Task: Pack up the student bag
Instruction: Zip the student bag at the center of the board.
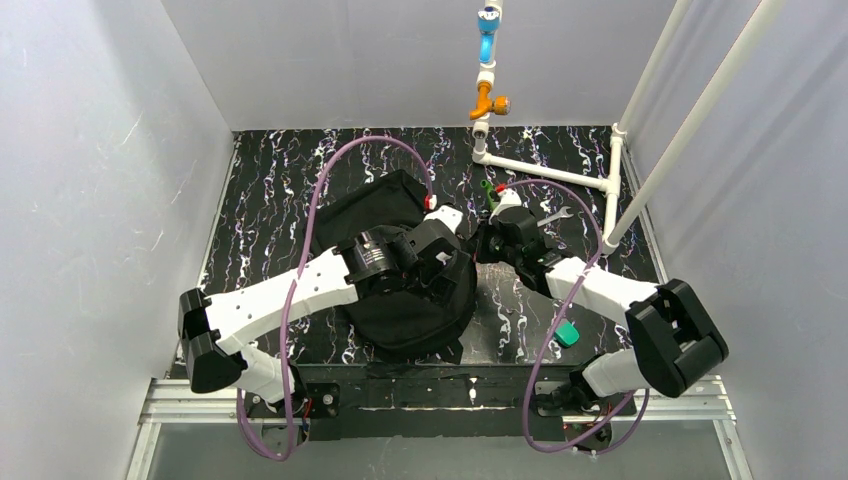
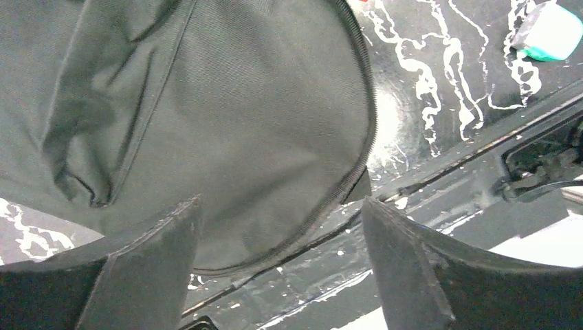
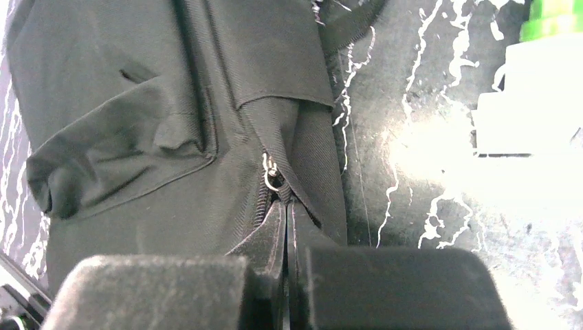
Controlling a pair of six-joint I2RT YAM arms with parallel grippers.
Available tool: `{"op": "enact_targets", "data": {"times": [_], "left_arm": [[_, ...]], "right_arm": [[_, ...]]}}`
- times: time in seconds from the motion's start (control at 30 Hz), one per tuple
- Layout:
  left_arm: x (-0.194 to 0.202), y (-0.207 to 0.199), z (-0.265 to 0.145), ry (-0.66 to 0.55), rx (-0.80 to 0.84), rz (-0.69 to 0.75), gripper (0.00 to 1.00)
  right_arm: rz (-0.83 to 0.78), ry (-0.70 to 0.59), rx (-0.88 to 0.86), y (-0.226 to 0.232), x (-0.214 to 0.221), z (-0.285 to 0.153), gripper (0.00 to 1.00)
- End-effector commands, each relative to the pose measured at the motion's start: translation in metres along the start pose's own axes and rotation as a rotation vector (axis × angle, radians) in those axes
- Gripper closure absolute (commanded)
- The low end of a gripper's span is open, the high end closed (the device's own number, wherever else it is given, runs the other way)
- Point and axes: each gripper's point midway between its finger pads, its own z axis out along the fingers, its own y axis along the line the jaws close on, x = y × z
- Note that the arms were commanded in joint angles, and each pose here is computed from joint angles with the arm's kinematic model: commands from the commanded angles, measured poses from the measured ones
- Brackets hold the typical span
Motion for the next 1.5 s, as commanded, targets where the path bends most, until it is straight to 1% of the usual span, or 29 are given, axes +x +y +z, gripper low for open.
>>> {"op": "enact_targets", "data": {"times": [0.0,0.07,0.13,0.23,0.3,0.33,0.37,0.43,0.5,0.63,0.7,0.77,0.83,0.97,1.03,1.07,1.1,1.13,1.17,1.2,1.23,1.27,1.3,1.33,1.4,1.47], "left_arm": [[-0.004,-0.004,-0.018,-0.017,0.106,-0.046,0.07],[-0.020,-0.008,-0.017,-0.047,0.166,-0.117,0.02],[-0.037,-0.001,-0.007,-0.073,0.175,-0.230,0.02],[-0.054,0.016,0.030,-0.071,0.178,-0.464,0.14],[-0.065,0.028,0.062,-0.072,0.207,-0.623,0.27],[-0.068,0.031,0.079,-0.078,0.235,-0.674,0.35],[-0.070,0.035,0.095,-0.091,0.246,-0.716,0.39],[-0.075,0.042,0.129,-0.108,0.237,-0.746,0.45],[-0.079,0.047,0.148,-0.115,0.220,-0.737,0.50],[-0.078,0.054,0.178,-0.123,0.183,-0.722,0.49],[-0.068,0.064,0.194,-0.088,0.140,-0.750,0.51],[-0.055,0.077,0.207,-0.059,0.101,-0.788,0.53],[-0.045,0.096,0.219,-0.061,0.051,-0.822,0.55],[-0.034,0.127,0.230,-0.051,0.006,-0.871,0.55],[-0.030,0.131,0.238,-0.013,0.039,-0.883,0.55],[-0.028,0.134,0.244,0.005,0.055,-0.888,0.55],[-0.034,0.137,0.246,-0.005,0.072,-0.884,0.55],[-0.047,0.140,0.245,-0.037,0.088,-0.856,0.55],[-0.059,0.143,0.239,-0.032,0.092,-0.792,0.54],[-0.065,0.135,0.231,-0.015,0.141,-0.758,0.53],[-0.073,0.126,0.217,-0.020,0.194,-0.745,0.51],[-0.074,0.117,0.201,-0.019,0.242,-0.757,0.46],[-0.074,0.103,0.178,-0.010,0.320,-0.748,0.40],[-0.078,0.093,0.150,-0.029,0.389,-0.721,0.32],[-0.076,0.084,0.125,-0.048,0.445,-0.700,0.25],[-0.066,0.072,0.098,-0.048,0.518,-0.680,0.19]], "right_arm": [[-0.197,-0.019,-0.131,0.020,-0.011,-0.016,0.99],[-0.204,0.011,-0.186,0.030,-0.006,-0.019,0.99],[-0.195,0.023,-0.194,0.031,-0.003,-0.022,0.99],[-0.194,0.048,-0.189,0.029,0.002,-0.025,0.99],[-0.194,0.053,-0.191,0.029,0.003,-0.026,0.99],[-0.196,0.057,-0.186,0.028,0.004,-0.026,0.99],[-0.198,0.066,-0.181,0.028,0.004,-0.025,0.99],[-0.202,0.087,-0.169,0.028,0.003,-0.024,0.99],[-0.211,0.098,-0.176,0.031,0.002,-0.025,0.99],[-0.220,0.123,-0.181,0.034,0.001,-0.025,0.99],[-0.211,0.148,-0.170,0.033,0.003,-0.026,0.99],[-0.201,0.197,-0.126,0.026,0.009,-0.026,0.99],[-0.195,0.262,-0.070,0.016,0.018,-0.031,0.99],[-0.216,0.395,0.023,-0.003,0.045,-0.056,0.99],[-0.218,0.469,0.009,0.003,0.068,-0.079,0.99],[-0.229,0.503,-0.009,0.016,0.086,-0.099,0.99],[-0.193,0.531,-0.049,0.028,0.103,-0.118,0.99],[-0.101,0.543,-0.130,0.042,0.116,-0.130,0.99],[-0.083,0.517,-0.127,0.030,0.127,-0.136,0.99],[-0.128,0.490,-0.074,0.022,0.119,-0.133,0.99],[-0.176,0.471,-0.059,0.024,0.106,-0.127,0.99],[-0.187,0.477,-0.085,0.035,0.100,-0.122,0.99],[-0.179,0.485,-0.137,0.047,0.099,-0.117,0.99],[-0.171,0.500,-0.175,0.054,0.101,-0.118,0.99],[-0.159,0.513,-0.207,0.061,0.101,-0.121,0.99],[-0.142,0.535,-0.255,0.072,0.100,-0.127,0.99]]}}
